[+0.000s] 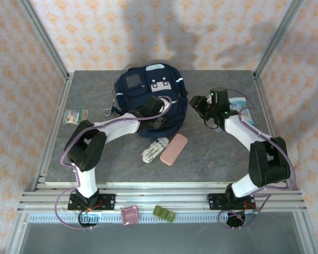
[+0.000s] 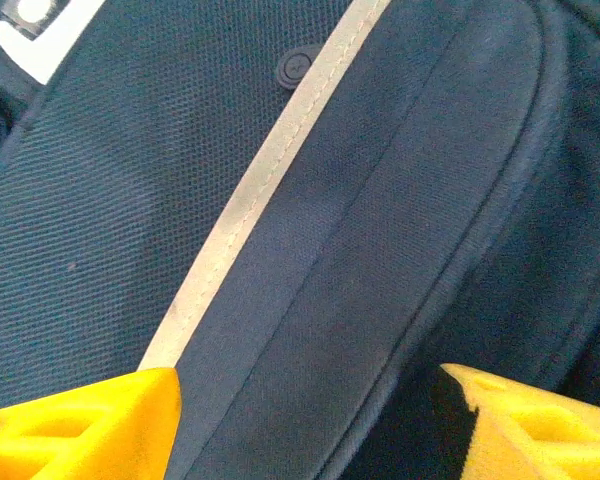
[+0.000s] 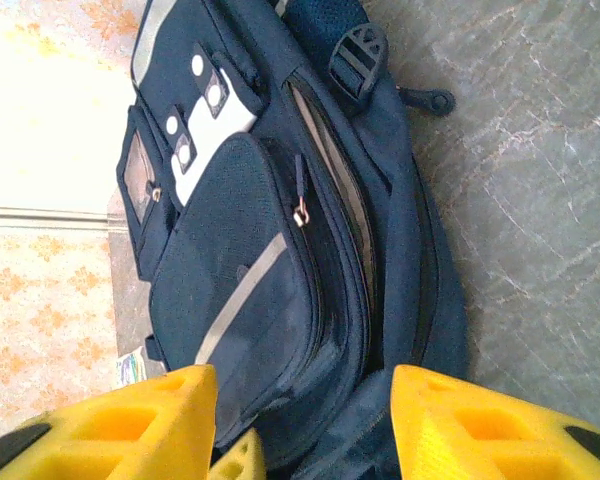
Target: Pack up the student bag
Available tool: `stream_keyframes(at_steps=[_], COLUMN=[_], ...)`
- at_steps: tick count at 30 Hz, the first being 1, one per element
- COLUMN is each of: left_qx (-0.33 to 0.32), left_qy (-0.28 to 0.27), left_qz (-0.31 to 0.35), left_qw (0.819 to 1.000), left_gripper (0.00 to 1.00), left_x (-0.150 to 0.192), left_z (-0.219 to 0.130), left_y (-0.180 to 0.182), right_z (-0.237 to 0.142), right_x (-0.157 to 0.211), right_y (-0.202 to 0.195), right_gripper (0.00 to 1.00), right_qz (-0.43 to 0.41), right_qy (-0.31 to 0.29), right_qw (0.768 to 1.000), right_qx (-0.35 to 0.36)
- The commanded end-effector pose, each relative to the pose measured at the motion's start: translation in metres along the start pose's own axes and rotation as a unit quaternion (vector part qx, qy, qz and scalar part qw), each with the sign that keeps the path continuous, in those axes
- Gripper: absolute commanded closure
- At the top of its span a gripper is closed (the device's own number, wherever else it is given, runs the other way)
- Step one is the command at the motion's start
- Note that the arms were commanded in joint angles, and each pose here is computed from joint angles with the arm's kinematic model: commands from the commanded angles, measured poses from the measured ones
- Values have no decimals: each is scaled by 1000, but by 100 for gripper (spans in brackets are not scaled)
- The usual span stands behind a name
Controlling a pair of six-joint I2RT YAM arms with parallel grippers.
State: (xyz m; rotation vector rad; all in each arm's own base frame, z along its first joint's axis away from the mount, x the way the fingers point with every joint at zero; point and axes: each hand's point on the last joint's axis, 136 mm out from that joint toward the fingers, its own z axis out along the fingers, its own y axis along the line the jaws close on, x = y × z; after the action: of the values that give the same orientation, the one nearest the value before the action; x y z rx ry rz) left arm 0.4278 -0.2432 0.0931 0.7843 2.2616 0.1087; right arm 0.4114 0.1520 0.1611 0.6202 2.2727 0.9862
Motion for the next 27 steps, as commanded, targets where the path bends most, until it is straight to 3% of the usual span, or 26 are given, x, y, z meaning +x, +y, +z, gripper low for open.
stream_keyframes(at_steps=[1, 7, 10, 13, 17, 18, 20, 27], left_qx=[-9, -1, -50, -77, -63, -60, -56, -44], left_qy=[2, 14, 28, 45, 49, 45, 35, -48], left_qz=[38, 55, 66, 79, 69, 63, 54, -29], left_qw=[999, 998, 996, 993, 994, 995, 996, 997], left_gripper=[30, 30, 32, 43, 81, 84, 100, 100], left_x=[-7, 0, 6, 12, 9, 5, -2, -61], left_z=[5, 20, 30, 39, 47, 47, 43, -9], left_y=[0, -7, 7, 15, 14, 14, 15, 42], right_z=[-7, -3, -2, -3, -6, -8, -10, -22], right_x=[4, 11, 13, 13, 16, 18, 21, 41], right_y=[-11, -23, -23, -21, -24, -25, -30, -52], right_gripper=[51, 51, 52, 52, 52, 52, 52, 52], right_qz=[-7, 5, 8, 11, 13, 14, 16, 15], right_qy=[-4, 7, 9, 9, 9, 8, 9, 18], right_qw=[1000, 1000, 1000, 1000, 1000, 1000, 1000, 999], right_qx=[19, 26, 24, 19, 19, 20, 23, 46])
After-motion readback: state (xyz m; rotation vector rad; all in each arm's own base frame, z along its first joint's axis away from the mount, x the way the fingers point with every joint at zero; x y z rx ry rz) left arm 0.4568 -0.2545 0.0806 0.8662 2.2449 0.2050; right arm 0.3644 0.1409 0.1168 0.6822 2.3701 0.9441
